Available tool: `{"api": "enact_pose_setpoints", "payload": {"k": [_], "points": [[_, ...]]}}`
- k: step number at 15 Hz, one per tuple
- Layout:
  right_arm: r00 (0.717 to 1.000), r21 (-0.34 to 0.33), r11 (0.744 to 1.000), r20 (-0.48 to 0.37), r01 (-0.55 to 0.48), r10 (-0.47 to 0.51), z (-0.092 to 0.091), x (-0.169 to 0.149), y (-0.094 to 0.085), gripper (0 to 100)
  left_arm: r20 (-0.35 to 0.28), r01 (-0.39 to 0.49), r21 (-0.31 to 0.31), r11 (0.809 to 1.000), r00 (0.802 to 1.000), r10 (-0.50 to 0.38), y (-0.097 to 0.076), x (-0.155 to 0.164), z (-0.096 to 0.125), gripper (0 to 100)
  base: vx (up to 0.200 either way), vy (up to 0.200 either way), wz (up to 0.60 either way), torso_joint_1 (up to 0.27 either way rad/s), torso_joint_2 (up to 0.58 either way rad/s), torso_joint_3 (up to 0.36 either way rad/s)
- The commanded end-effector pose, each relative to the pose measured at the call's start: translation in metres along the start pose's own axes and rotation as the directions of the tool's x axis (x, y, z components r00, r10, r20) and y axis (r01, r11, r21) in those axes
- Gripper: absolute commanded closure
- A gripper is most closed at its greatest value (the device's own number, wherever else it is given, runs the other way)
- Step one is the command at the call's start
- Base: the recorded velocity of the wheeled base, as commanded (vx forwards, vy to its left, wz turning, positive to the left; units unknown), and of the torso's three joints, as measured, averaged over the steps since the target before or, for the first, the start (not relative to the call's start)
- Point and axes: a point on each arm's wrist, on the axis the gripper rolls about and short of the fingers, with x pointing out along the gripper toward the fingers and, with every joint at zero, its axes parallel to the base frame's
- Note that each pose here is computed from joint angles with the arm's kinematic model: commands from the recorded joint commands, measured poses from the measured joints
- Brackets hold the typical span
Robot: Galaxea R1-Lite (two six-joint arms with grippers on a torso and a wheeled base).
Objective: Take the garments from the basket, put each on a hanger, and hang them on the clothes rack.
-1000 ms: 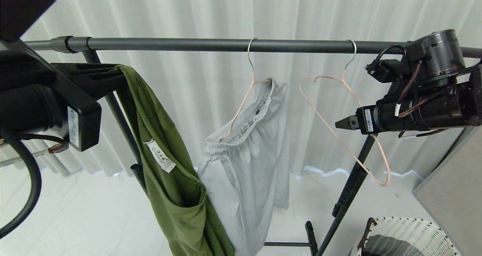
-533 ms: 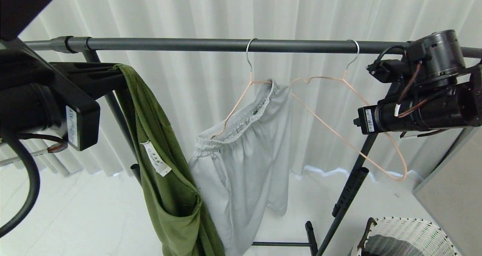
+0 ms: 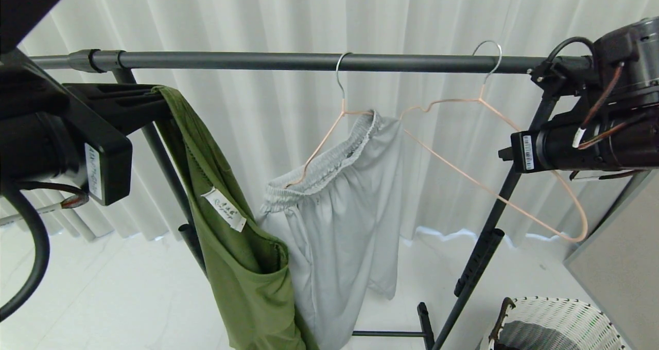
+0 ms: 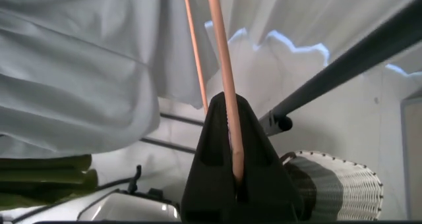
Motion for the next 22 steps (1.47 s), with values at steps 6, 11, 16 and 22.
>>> {"api": "enact_pose_setpoints", "payload": {"k": [6,11,16,22], "points": [[0.993,-0.004,1.0,0.113,-0.02,0.02,0.001,-0.056,-0.008,100,-0.001,-0.002,0.003,1.0,1.0,0.002,0.0,0.0,0.0,100,0.0,0.0,0.0,0.0,0.0,0.0],[0.991,-0.112,0.994,0.135,-0.011,0.026,-0.018,-0.085,-0.015,100,-0.003,-0.006,0.003,1.0,1.0,0.006,0.001,0.0,0.0,100,-0.2,0.0,0.0,0.004,0.0,0.0],[0.985,-0.149,0.986,0.145,-0.072,0.094,-0.029,-0.102,-0.007,100,-0.014,-0.005,0.005,1.0,1.0,0.005,-0.001,0.003,-0.001,100,-0.2,0.0,0.0,-0.002,0.0,0.005],[0.932,-0.234,0.932,0.168,-0.278,0.32,-0.032,-0.121,0.022,100,-0.033,-0.012,0.01,1.0,0.999,0.013,-0.002,0.006,-0.004,100,-0.067,0.0,0.0,0.001,0.0,0.001]]}}
